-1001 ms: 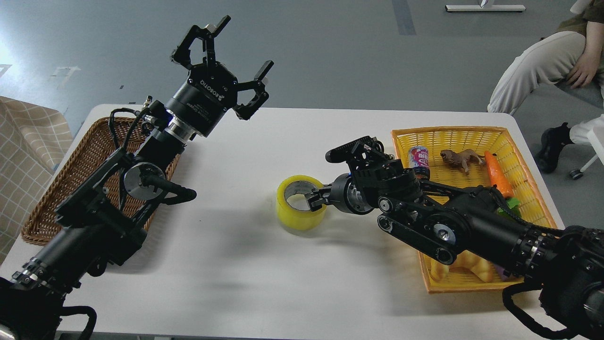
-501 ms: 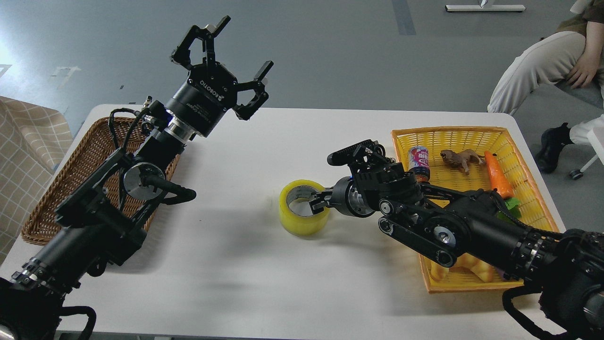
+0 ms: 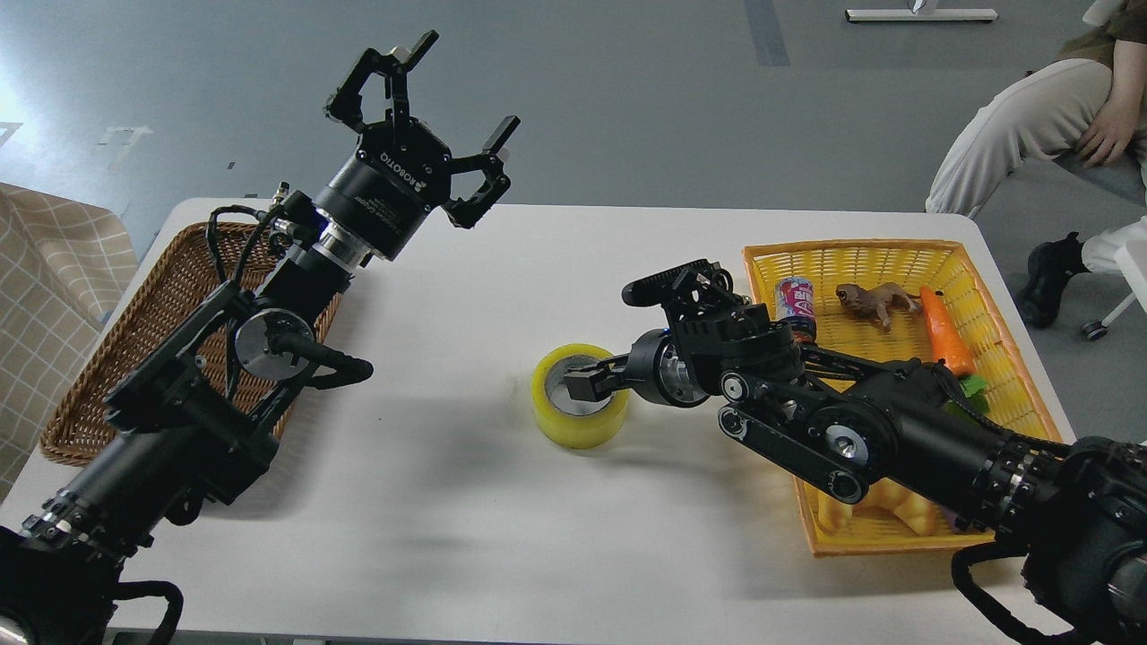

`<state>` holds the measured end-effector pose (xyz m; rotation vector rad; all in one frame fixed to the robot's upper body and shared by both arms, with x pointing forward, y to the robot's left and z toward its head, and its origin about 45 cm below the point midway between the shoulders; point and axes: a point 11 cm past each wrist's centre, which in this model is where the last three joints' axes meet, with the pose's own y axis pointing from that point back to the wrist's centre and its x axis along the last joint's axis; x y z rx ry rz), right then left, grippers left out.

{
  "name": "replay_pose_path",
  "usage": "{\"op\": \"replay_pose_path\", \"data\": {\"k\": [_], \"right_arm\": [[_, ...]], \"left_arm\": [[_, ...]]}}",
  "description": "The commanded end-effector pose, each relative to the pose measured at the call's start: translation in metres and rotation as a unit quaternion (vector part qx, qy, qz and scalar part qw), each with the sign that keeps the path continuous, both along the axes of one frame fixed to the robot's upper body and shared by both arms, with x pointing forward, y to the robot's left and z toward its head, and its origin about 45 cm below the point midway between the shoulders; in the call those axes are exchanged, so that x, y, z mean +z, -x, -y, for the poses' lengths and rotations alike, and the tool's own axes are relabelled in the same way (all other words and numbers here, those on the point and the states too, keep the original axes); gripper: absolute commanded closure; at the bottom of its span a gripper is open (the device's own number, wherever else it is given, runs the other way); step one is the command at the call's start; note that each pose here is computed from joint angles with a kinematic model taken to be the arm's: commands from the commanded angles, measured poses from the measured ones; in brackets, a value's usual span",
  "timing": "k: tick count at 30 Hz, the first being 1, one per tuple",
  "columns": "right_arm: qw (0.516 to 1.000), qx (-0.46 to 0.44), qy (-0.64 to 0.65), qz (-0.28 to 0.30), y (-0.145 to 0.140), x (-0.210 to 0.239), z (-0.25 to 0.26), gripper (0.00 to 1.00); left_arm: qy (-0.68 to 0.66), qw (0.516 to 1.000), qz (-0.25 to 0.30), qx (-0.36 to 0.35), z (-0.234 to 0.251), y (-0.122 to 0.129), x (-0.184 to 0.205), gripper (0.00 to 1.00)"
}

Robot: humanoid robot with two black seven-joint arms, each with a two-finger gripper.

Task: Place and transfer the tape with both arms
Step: 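Lower the tape roll onto the table and open the right gripper, then withdraw the right gripper up and away from the tape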

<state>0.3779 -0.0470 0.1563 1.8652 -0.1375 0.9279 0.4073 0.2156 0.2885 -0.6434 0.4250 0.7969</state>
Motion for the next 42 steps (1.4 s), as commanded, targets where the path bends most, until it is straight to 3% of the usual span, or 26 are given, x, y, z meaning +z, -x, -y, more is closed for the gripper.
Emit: {"op": "replay_pose_path", "data": {"k": [1, 14, 18, 22, 28, 32, 42], "right_arm": [[0.999, 0.024, -0.04, 0.019, 0.004, 0.032, -0.015, 0.0], [0.989, 0.012, -0.088, 0.12, -0.007, 0.13, 0.062, 0.0], [0.985, -0.013, -0.111, 0.128, -0.008, 0.141, 0.082, 0.0], [0.975, -0.071, -0.19, 0.092, -0.012, 0.147, 0.101, 0.0], [0.9, -0.167, -0.401, 0.034, -0.022, 0.182, 0.134, 0.0], [0.843, -0.209, -0.493, 0.044, -0.029, 0.206, 0.162, 0.0], [0.723, -0.247, -0.645, 0.008, -0.036, 0.239, 0.225, 0.0]], "left_arm": [[-0.001, 1.0, -0.001, -0.002, 0.002, 0.0, -0.001, 0.02], [-0.008, 1.0, -0.007, -0.001, 0.001, 0.0, -0.007, 0.02], [-0.009, 1.0, -0.002, 0.001, 0.0, -0.003, -0.002, 0.02], [-0.012, 1.0, 0.0, 0.003, -0.003, -0.003, -0.001, 0.02], [-0.019, 1.0, 0.0, 0.008, -0.009, -0.004, -0.001, 0.02], [-0.024, 1.0, -0.001, 0.012, -0.014, -0.004, -0.001, 0.02], [-0.034, 0.999, -0.005, 0.014, -0.019, -0.002, -0.005, 0.02]]}}
